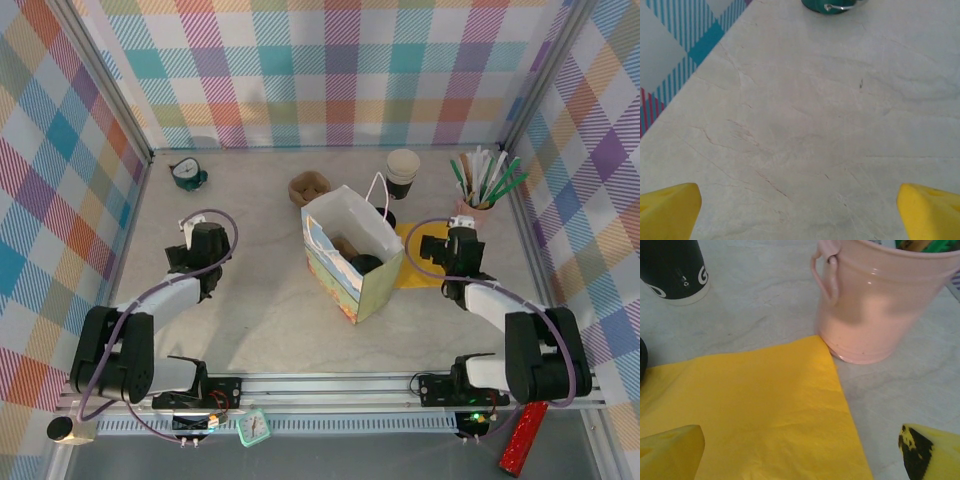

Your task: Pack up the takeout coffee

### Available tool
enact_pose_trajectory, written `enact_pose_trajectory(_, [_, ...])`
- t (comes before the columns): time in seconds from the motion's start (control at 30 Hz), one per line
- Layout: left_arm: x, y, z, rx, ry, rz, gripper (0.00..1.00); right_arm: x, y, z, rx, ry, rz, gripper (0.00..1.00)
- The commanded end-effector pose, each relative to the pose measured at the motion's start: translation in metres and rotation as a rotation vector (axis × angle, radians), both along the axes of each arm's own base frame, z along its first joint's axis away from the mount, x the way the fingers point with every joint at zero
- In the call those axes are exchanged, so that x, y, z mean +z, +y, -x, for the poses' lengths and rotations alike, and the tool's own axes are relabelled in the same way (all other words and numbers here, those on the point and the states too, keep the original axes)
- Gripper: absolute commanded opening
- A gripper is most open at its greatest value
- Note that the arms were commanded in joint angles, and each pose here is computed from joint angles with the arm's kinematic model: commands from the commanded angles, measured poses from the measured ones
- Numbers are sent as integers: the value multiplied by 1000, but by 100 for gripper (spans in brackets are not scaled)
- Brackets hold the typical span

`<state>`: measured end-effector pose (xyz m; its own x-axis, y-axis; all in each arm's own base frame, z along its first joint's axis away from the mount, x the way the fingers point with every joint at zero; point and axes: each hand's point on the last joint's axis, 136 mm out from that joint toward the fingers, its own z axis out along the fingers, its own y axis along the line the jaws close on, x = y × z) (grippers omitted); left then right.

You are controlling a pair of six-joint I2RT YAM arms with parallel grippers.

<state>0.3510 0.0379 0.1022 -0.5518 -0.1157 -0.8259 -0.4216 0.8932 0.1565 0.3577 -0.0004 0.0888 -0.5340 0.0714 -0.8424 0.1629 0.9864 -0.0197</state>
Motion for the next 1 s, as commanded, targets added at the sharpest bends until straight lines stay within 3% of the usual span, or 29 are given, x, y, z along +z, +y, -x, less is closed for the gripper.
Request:
enact_pose_trajectory(0.0, [17, -3, -18, -28, -97, 17, 100, 18, 3, -17, 19, -42, -5, 99])
enact_pose_trajectory(0.17, [43, -13, -29, -62, -111, 61, 100, 29, 4, -15, -33, 55, -88, 99])
enact_pose_trajectory(0.27, [57, -19, -36, -43, -100, 145, 100, 39, 3, -11, -74, 76, -157, 99])
enact_pose_trajectory(0.47, [87, -55, -41, -146, -79, 359, 100, 82, -6, -15, -136, 139, -271, 99])
enact_pose_trajectory(0.7, [116, -102, -33, -305, -44, 560, 100, 148, -14, -41, -102, 79, -257, 79])
enact_pose_trajectory(0.8, [125, -118, -29, -355, -25, 612, 100, 152, -24, -50, -113, 106, -290, 67])
enact_pose_trajectory(0.97, [141, -131, -24, -402, -41, 621, 100, 139, -36, -58, -134, 187, -282, 57])
